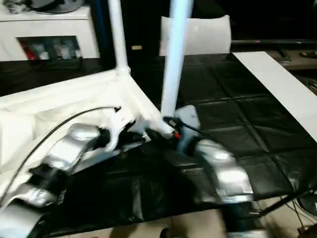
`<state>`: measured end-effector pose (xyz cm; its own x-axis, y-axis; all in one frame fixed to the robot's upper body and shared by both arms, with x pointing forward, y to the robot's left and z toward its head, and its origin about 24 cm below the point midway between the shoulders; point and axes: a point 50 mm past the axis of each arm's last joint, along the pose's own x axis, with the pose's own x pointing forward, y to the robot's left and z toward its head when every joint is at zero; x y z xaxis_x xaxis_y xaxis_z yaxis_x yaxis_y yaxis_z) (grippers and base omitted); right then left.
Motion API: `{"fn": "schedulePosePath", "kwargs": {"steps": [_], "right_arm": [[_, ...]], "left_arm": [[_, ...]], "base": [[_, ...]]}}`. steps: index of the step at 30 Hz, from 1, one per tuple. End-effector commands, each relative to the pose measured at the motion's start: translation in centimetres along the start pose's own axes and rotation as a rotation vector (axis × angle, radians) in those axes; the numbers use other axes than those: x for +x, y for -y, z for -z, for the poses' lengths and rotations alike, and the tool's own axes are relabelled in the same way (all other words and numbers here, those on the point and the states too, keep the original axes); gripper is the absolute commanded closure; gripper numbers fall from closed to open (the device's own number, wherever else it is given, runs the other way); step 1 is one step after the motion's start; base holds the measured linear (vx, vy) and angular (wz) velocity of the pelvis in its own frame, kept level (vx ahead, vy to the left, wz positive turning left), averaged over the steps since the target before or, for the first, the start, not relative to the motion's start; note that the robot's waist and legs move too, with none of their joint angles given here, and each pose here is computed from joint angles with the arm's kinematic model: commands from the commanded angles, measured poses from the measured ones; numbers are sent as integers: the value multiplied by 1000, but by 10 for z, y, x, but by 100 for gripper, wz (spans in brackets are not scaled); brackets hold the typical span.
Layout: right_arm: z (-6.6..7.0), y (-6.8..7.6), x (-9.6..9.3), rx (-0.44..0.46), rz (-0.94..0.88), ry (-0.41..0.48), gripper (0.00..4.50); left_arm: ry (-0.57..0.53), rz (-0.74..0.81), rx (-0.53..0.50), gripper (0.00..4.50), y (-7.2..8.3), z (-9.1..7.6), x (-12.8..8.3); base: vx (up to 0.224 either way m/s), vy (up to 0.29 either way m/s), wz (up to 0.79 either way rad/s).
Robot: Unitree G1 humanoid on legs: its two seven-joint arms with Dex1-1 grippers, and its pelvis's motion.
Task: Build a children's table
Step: Rotate leg to tighten
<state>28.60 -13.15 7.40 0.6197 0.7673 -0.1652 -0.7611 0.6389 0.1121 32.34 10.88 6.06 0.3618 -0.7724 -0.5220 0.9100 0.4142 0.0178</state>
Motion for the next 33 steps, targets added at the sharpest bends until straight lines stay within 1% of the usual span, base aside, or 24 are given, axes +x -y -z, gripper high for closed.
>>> {"fn": "schedulePosePath", "kwargs": {"steps": [1,3,8,10,15,18,19,22,24,27,28,29,31,33], "right_arm": [[-12,4,-11,-78,-67,15,62],[-13,5,-16,-106,-140,-8,62],[-18,5,-28,-139,-310,-52,62],[-19,5,-38,-153,-406,-99,62],[-17,9,-46,-169,-458,-152,62],[-14,9,-43,-173,-476,-167,62],[-13,8,-41,-177,-487,-171,78],[-9,4,-34,-171,-526,-184,78],[-8,4,-32,-171,-528,-188,106],[-6,5,-28,-177,-536,-202,116],[-6,5,-27,-172,-535,-200,140],[-7,5,-26,-168,-535,-197,153],[-7,6,-25,-164,-538,-196,157],[-7,6,-24,-153,-553,-195,177]], "left_arm": [[31,78,92,450,1,-6,-11],[15,143,142,450,2,0,-18],[-32,284,210,450,6,8,-31],[-59,348,248,450,6,11,-37],[-57,439,282,450,8,11,-43],[-51,487,294,450,12,9,-45],[-50,497,299,450,13,9,-45],[-50,532,319,450,16,9,-44],[-52,538,325,450,16,9,-43],[-51,544,333,450,19,9,-42],[-52,547,337,450,19,9,-42],[-52,549,339,450,19,9,-42],[-53,552,340,450,19,9,-42],[-55,554,345,450,19,9,-42]], "base": [[0,0,0],[0,0,0],[0,0,0],[0,0,0],[0,0,0],[0,0,0],[0,0,0],[0,0,0],[0,0,0],[0,0,0],[0,0,0],[0,0,0],[0,0,0],[0,0,0]]}}
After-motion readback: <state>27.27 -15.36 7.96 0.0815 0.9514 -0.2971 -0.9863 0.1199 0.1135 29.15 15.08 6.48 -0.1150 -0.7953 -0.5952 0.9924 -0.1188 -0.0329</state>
